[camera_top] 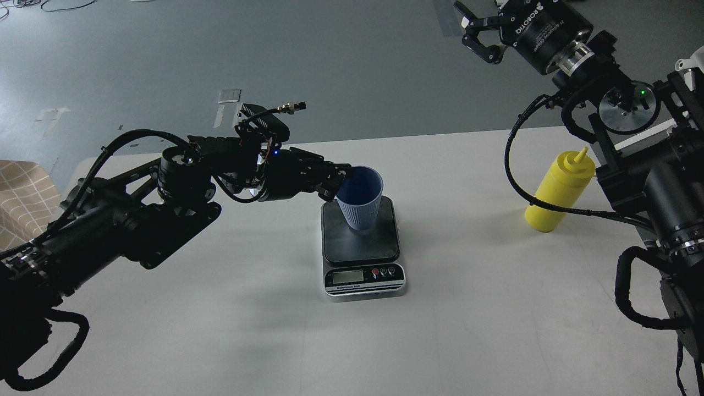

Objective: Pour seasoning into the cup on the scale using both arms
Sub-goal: 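Lower the blue cup onto the scale and open the left gripper, then withdraw the left gripper up away from the cup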

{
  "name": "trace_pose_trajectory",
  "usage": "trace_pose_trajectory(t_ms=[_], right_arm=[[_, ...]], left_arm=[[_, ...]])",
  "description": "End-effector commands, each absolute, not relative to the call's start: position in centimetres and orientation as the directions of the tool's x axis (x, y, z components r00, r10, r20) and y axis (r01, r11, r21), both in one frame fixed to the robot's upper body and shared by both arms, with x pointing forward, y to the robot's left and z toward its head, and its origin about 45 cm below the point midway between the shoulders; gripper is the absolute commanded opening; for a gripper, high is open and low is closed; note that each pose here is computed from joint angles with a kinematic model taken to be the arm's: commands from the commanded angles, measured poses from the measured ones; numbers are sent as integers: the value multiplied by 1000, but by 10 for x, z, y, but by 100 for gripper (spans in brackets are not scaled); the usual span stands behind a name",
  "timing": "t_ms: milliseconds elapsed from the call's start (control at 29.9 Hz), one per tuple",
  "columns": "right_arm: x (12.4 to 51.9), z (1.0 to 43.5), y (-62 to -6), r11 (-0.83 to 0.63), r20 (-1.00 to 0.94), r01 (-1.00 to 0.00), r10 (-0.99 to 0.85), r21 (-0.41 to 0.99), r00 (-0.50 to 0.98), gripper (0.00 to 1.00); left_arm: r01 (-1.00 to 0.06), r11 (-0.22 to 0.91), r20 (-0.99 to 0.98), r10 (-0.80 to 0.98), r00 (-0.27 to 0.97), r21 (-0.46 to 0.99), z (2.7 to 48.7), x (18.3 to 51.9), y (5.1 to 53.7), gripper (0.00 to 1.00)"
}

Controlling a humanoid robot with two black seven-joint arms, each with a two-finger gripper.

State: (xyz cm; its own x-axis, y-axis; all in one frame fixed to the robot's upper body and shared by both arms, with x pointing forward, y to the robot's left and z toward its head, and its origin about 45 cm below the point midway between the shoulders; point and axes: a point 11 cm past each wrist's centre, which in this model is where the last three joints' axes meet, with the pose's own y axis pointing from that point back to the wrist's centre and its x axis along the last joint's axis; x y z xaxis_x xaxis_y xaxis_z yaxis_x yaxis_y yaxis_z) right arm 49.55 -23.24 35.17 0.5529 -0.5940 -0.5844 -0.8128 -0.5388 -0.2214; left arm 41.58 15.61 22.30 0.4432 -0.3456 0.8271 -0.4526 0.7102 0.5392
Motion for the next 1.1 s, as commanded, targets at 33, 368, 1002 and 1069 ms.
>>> trace_pose_trajectory(t_ms=[33,368,1002,1069], right_arm=[[496,352,-233,-537,-586,-813,-593,-223,552,99],[496,352,-233,-537,-586,-813,-593,-223,552,99],[495,354,-233,-541,-580,-810,-594,-226,558,99],[495,354,-233,-540,-580,-811,-594,-227,558,99]], left_arm=[[-460,706,828,-340,446,538,223,417,157,20],[-464,730,836,-273,476,502,229,418,154,63],[-503,799,777,74,626,330,264,427,175,98],[-530,804,738,182,650,270,277,431,186,98]])
